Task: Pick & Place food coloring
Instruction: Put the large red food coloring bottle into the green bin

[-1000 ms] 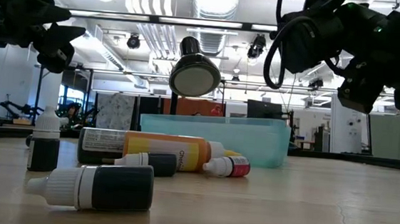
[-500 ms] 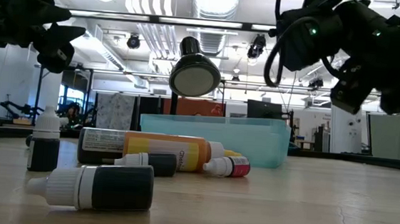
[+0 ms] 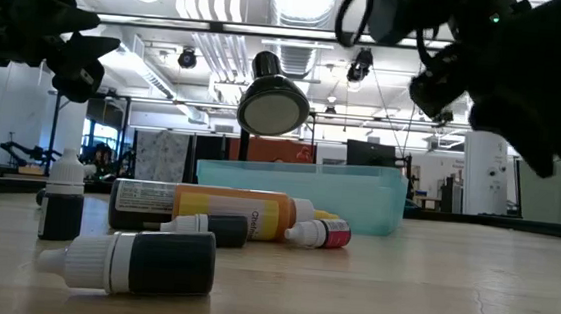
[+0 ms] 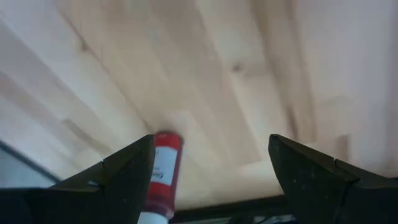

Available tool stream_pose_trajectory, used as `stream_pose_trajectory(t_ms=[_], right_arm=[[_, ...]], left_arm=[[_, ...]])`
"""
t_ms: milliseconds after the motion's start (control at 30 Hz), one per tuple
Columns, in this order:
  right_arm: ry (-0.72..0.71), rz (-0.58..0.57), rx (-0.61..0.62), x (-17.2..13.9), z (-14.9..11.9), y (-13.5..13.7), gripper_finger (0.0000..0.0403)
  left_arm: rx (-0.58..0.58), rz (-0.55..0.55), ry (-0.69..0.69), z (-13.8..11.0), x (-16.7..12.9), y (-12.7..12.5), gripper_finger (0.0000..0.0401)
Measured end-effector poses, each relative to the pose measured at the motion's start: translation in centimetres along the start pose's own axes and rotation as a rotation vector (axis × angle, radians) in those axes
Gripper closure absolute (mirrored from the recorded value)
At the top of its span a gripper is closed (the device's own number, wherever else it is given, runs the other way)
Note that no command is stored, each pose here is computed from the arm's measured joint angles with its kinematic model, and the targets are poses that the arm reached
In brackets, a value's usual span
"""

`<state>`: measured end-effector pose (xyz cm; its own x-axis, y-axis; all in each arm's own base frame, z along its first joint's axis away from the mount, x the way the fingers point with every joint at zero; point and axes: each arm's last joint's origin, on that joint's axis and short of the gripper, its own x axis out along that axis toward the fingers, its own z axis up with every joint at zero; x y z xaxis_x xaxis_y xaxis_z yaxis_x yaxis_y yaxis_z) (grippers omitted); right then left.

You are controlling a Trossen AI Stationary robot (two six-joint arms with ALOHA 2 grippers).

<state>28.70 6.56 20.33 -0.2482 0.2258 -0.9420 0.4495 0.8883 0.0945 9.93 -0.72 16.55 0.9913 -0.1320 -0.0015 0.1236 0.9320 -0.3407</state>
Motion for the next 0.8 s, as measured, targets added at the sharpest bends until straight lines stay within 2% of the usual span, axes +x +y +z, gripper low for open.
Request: stream_pose_trajectory(t_ms=[167,300,367,467,800], right_arm=[[-0.141,-0.031,-0.025,-2.3,-0.6,0.1,0.0099],[-0.277,-0.103,-0.045,-4.1,-1.5,-0.3,0.0103],[-0.316,-0.117,-0.092,-4.7,-1.9,-0.5,0.0105],[-0.337,-0.116,-0.161,-5.3,-2.4,-0.7,0.0106],[-0.355,-0.096,-0.175,-5.3,-2.1,-0.4,0.0113]], left_arm=[[0.0,0.0,0.0,0.0,0.0,0.0,0.0284],[0.0,0.0,0.0,0.0,0.0,0.0,0.0284],[0.0,0.0,0.0,0.0,0.0,0.0,0.0284],[0.0,-0.001,0.0,0.0,0.0,0.0,0.0284],[0.0,0.0,0.0,0.0,0.0,0.0,0.0284]])
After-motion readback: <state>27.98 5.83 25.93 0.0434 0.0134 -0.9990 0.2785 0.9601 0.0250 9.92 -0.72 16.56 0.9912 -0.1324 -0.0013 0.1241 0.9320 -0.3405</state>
